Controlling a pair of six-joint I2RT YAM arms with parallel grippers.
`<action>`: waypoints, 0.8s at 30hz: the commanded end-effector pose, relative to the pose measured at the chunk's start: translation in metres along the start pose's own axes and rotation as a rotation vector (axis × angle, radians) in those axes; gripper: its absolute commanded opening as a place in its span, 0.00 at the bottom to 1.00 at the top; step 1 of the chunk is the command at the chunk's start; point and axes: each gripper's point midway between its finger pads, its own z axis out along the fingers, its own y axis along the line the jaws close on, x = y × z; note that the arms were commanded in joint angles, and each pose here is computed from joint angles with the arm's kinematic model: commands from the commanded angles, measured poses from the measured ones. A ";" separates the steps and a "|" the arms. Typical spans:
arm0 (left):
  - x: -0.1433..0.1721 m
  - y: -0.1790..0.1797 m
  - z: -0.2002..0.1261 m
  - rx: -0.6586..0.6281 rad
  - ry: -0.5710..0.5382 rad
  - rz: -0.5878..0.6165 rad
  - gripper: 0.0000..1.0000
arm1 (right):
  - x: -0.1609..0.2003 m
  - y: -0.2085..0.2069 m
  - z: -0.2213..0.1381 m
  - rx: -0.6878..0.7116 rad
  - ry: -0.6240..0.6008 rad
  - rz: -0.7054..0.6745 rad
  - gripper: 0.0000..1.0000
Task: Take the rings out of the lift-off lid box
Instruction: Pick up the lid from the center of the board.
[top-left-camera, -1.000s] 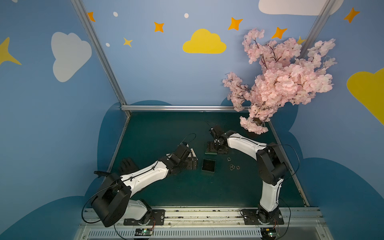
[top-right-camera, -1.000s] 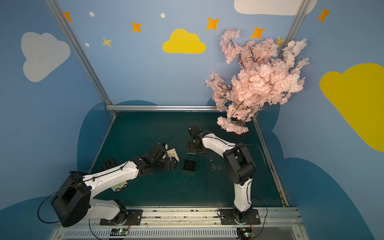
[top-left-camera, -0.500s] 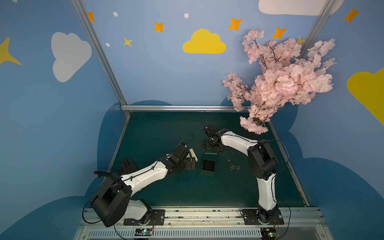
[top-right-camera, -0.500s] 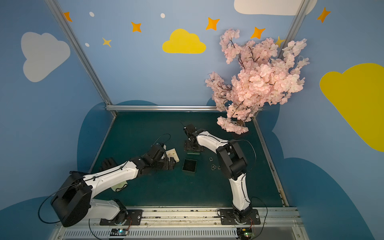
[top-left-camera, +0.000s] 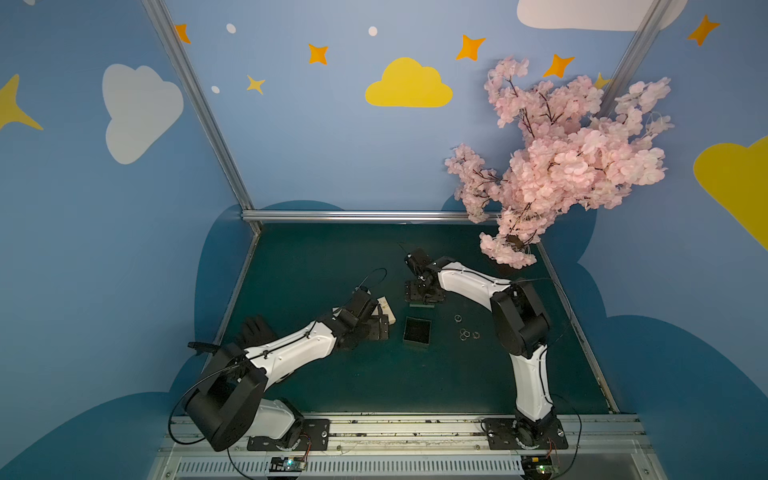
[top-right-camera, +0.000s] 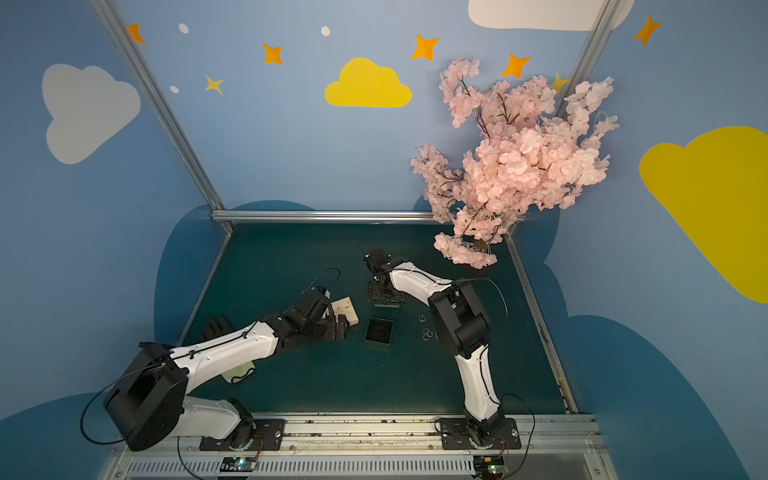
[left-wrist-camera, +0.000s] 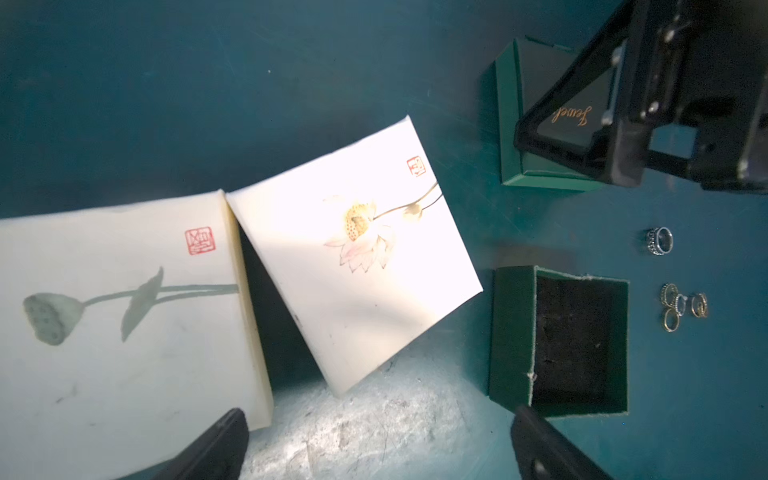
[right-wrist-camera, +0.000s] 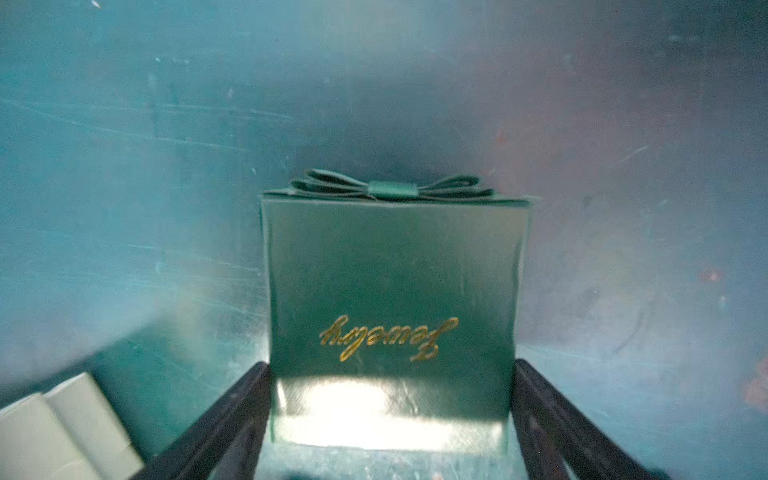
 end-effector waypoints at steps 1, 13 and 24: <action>0.003 0.005 0.002 -0.017 0.006 -0.013 1.00 | 0.001 -0.008 -0.011 0.034 -0.005 0.011 0.89; -0.002 -0.003 0.002 0.005 0.007 0.007 1.00 | 0.013 -0.028 -0.047 0.053 -0.039 0.109 0.87; 0.001 -0.005 -0.002 0.036 0.002 0.013 1.00 | 0.053 -0.027 -0.081 -0.051 -0.070 0.222 0.84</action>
